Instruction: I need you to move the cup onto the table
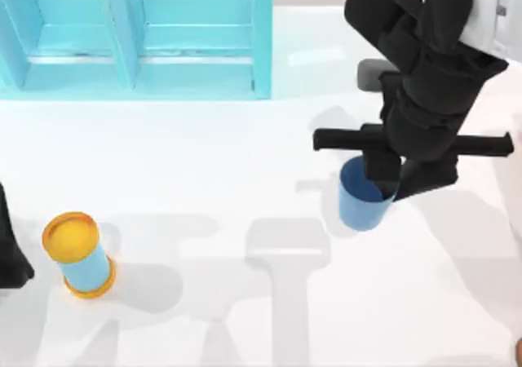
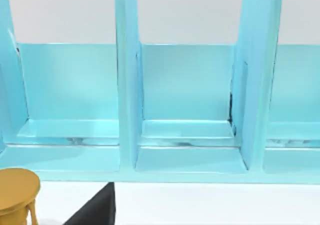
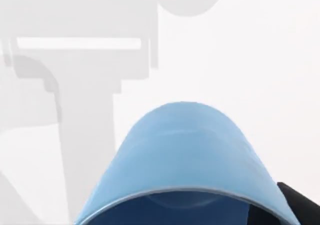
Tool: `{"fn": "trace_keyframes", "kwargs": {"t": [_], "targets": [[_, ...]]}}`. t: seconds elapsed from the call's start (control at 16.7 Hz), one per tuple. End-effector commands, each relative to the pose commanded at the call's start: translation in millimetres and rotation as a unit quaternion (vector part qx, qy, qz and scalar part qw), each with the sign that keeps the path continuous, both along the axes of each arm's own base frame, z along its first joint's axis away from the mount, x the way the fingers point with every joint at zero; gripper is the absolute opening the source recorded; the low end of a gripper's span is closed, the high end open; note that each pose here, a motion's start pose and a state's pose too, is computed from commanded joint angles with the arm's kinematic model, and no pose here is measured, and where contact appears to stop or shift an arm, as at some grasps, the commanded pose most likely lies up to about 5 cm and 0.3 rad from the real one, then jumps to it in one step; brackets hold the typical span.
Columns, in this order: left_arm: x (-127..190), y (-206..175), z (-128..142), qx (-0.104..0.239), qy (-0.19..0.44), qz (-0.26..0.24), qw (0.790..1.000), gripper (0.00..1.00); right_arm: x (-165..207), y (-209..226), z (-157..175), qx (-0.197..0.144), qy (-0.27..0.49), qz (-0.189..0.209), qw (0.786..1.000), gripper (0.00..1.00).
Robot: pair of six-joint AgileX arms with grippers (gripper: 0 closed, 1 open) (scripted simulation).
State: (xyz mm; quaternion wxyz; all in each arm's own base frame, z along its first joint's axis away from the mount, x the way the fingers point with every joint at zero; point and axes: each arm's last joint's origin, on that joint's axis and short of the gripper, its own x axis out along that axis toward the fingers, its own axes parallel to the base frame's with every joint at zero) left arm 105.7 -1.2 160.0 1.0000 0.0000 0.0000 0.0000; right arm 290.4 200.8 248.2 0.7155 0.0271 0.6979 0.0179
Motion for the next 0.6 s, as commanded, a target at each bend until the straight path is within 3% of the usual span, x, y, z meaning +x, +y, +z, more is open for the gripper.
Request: {"fn": "trace_keyframes", "kwargs": {"t": [0.42, 0.6], "targets": [[0, 0, 0, 0.0, 0.0, 0.0, 1.0, 1.0, -6, 7, -1, -0.001, 0.0, -0.001, 1.0, 0.0], [0, 0, 0, 0.0, 0.0, 0.0, 1.0, 1.0, -5, 12, -20, -0.001, 0.0, 0.0, 1.0, 0.0]]}}
